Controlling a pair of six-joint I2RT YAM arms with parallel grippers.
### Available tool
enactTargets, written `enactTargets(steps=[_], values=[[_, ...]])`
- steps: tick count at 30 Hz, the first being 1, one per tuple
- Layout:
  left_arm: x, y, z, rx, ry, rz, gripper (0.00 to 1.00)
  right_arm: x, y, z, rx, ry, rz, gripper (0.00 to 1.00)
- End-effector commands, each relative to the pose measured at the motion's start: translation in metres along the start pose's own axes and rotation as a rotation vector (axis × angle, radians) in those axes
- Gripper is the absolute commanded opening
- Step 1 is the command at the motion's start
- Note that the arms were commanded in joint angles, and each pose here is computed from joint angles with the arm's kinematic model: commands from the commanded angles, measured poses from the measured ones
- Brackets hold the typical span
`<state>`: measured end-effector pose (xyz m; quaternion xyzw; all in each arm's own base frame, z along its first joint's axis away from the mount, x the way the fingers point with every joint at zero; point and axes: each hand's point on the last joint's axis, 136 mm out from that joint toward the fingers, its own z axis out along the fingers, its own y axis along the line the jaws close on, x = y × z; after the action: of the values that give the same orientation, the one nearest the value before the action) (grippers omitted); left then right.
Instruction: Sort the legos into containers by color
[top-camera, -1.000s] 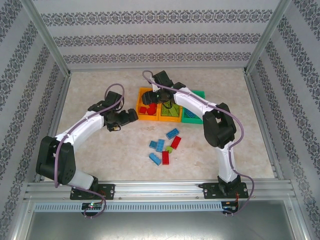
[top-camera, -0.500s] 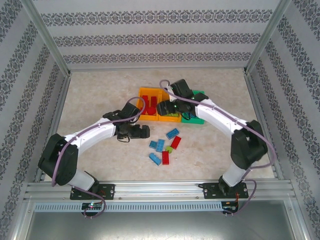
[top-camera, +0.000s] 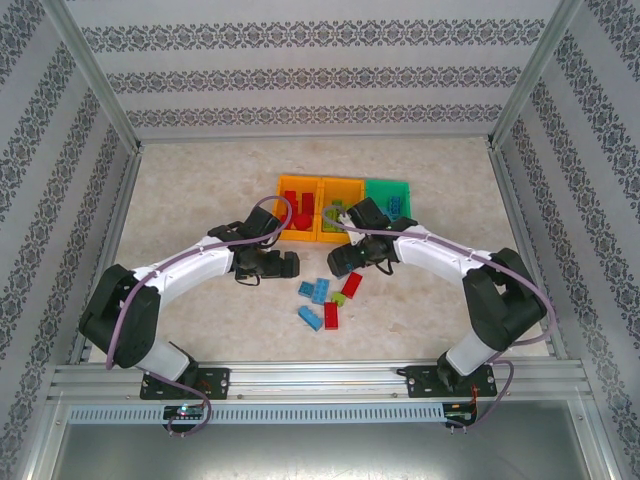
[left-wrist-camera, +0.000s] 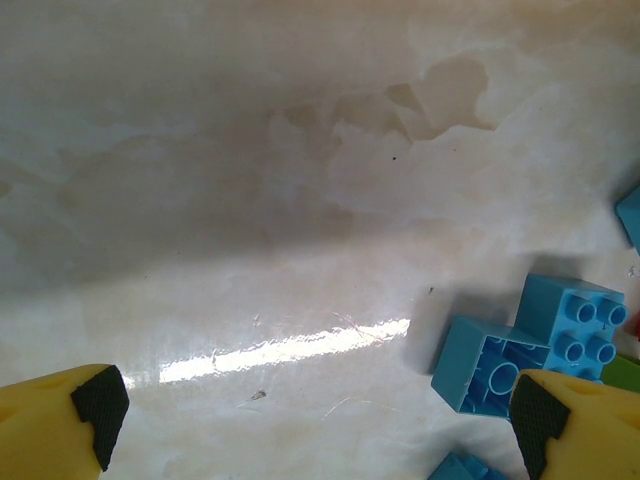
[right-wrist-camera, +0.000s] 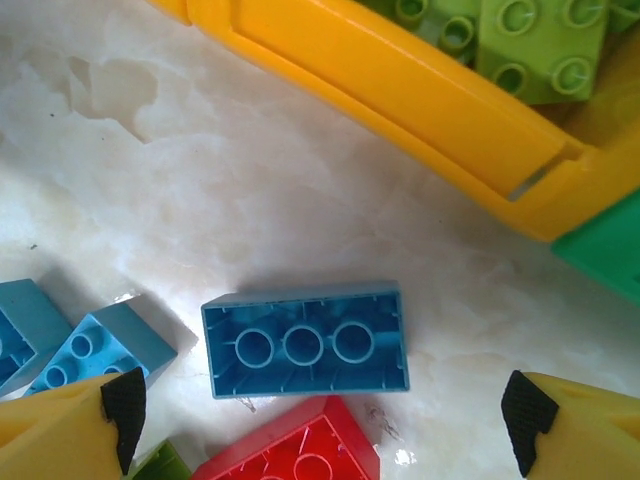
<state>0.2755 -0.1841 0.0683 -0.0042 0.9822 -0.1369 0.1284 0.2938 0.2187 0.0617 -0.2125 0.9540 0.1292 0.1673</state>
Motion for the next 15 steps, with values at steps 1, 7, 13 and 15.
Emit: enactTargets(steps=[1,7,13,15], values=[[-0.011,-0.006,-0.003,0.004,-0.037,0.014,1.00,-0.005,0.003,0.010,0.008,0.013,-0.042,0.95],[-0.011,-0.004,-0.003,-0.003,-0.037,0.014,1.00,0.002,0.007,0.024,0.008,0.065,-0.076,0.96],[-0.013,-0.005,-0.004,-0.003,-0.039,0.018,1.00,0.000,0.007,0.033,0.022,0.080,-0.083,0.93],[-0.013,-0.005,-0.003,-0.006,-0.037,0.018,1.00,0.000,0.007,0.037,0.035,0.095,-0.096,0.90]])
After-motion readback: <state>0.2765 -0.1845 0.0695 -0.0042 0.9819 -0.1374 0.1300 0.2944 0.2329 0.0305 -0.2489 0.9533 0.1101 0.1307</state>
